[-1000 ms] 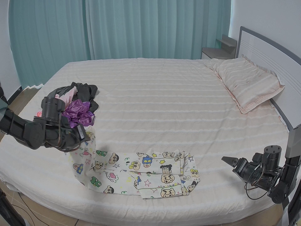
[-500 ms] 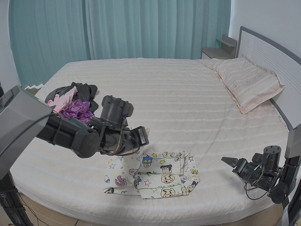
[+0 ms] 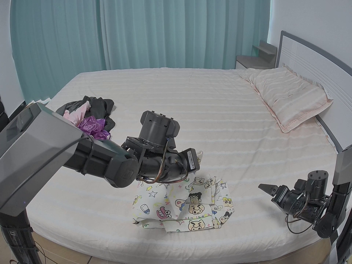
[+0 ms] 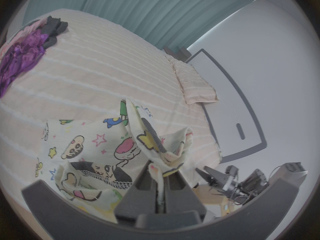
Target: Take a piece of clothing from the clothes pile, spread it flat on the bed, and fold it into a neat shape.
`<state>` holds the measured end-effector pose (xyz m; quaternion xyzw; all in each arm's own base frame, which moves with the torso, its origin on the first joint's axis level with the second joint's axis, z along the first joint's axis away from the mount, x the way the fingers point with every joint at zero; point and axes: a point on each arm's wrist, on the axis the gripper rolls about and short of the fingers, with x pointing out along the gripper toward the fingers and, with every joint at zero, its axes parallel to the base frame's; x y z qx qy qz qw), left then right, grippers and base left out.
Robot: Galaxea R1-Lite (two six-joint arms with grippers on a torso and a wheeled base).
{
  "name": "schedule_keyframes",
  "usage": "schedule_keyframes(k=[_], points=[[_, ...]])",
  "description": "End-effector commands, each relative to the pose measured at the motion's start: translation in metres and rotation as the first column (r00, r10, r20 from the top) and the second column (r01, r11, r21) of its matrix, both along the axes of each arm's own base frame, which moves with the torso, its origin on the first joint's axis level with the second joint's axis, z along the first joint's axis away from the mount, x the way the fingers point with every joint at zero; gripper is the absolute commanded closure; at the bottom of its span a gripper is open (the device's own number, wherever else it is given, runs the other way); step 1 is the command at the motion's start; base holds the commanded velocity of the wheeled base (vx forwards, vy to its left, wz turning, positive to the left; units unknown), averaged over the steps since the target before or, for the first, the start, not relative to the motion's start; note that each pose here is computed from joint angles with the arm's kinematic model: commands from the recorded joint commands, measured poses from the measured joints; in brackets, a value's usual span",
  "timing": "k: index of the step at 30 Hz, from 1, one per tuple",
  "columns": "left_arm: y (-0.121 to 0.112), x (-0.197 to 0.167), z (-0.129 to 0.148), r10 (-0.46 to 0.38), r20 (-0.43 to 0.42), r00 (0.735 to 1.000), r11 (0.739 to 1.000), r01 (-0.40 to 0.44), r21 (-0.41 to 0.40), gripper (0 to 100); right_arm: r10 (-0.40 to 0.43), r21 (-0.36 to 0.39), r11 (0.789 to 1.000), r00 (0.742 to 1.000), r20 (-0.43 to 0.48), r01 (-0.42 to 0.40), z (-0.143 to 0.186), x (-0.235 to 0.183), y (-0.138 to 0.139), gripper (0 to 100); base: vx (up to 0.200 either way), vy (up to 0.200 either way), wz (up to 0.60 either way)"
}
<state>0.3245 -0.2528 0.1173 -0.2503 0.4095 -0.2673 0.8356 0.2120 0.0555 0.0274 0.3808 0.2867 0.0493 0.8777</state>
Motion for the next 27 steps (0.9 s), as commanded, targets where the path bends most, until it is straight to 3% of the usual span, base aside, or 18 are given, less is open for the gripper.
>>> schedule_keyframes(k=[1,5,12,13,22,27], points=[[-0.0058,-0.0001,0.0066,-0.025,0.007,1.0,0.996,0.026,-0.08,100,0.004,-0.002,1.0,1.0,-0.008,-0.004,-0.0009,-0.0036,-0.0001,0,0.0,0.0,0.0],[-0.0113,0.0003,0.0137,-0.039,0.06,0.997,0.99,0.047,-0.135,100,0.003,-0.003,1.0,1.0,-0.008,-0.003,-0.0009,-0.0036,-0.0002,0,0.0,0.0,0.0],[-0.0113,-0.0005,0.0128,-0.058,0.045,0.997,0.987,0.064,-0.145,100,0.003,-0.003,1.0,1.0,-0.008,-0.003,-0.0009,-0.0036,-0.0002,0,0.0,0.0,0.0],[-0.0103,0.0003,0.0128,-0.055,0.045,0.997,0.988,0.061,-0.145,0,0.003,-0.003,1.0,1.0,-0.008,-0.003,-0.0009,-0.0036,-0.0002,0,0.0,0.0,0.0],[-0.0117,-0.0009,0.013,-0.073,0.031,0.997,0.984,0.077,-0.162,0,0.003,-0.003,1.0,1.0,-0.008,-0.003,-0.0009,-0.0036,-0.0002,0,0.0,0.0,0.0],[-0.0085,-0.0012,0.0079,-0.001,-0.016,1.0,0.986,-0.002,-0.164,0,0.003,-0.002,1.0,1.0,-0.007,-0.003,-0.0006,-0.0037,-0.0002,0,0.0,0.0,0.0]])
